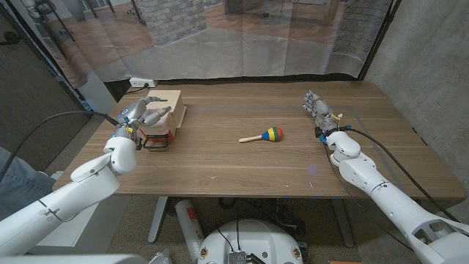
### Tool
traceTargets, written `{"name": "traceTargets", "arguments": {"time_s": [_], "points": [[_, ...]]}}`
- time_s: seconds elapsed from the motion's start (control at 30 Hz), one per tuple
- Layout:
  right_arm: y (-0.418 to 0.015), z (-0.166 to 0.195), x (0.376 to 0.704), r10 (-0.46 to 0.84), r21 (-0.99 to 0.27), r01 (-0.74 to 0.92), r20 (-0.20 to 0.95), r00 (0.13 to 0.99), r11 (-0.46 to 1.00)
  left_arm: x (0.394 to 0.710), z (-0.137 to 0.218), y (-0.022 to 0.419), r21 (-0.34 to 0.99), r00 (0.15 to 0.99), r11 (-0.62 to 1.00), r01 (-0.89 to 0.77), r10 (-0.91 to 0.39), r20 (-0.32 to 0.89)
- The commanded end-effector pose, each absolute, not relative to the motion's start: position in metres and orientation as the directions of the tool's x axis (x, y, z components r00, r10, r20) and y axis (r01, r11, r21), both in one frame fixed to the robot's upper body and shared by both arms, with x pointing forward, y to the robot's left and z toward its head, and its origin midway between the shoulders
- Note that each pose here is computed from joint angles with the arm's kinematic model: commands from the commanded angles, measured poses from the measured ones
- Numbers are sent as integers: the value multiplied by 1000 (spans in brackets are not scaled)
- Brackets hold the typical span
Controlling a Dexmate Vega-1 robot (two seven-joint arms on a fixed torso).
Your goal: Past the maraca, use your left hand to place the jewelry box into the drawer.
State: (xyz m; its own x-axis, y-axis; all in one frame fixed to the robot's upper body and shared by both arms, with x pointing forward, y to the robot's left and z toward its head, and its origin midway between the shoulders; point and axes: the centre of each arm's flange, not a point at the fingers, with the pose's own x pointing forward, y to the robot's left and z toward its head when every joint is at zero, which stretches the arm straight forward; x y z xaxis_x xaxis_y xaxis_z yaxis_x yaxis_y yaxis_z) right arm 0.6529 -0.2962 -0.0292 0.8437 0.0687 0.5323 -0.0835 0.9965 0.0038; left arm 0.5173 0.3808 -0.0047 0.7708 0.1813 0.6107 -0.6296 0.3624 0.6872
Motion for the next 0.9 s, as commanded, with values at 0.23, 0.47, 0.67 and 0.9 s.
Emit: {"name": "traceTargets", "arguments": {"time_s": [0.23, 0.47, 0.67, 0.9], "points": [[-291, -26, 651, 90, -21, -93, 523, 848, 995, 504, -7, 387, 644, 754, 411, -645, 200, 626], [-289, -24, 651, 93, -24, -95, 532, 841, 995, 501, -4, 386, 613, 749, 467, -638, 191, 634], [-288, -22, 651, 92, -22, -95, 538, 838, 995, 495, -2, 388, 571, 757, 555, -605, 177, 629], [-288, -23, 652, 91, -16, -98, 541, 836, 995, 491, 1, 389, 527, 765, 649, -549, 137, 629]]}}
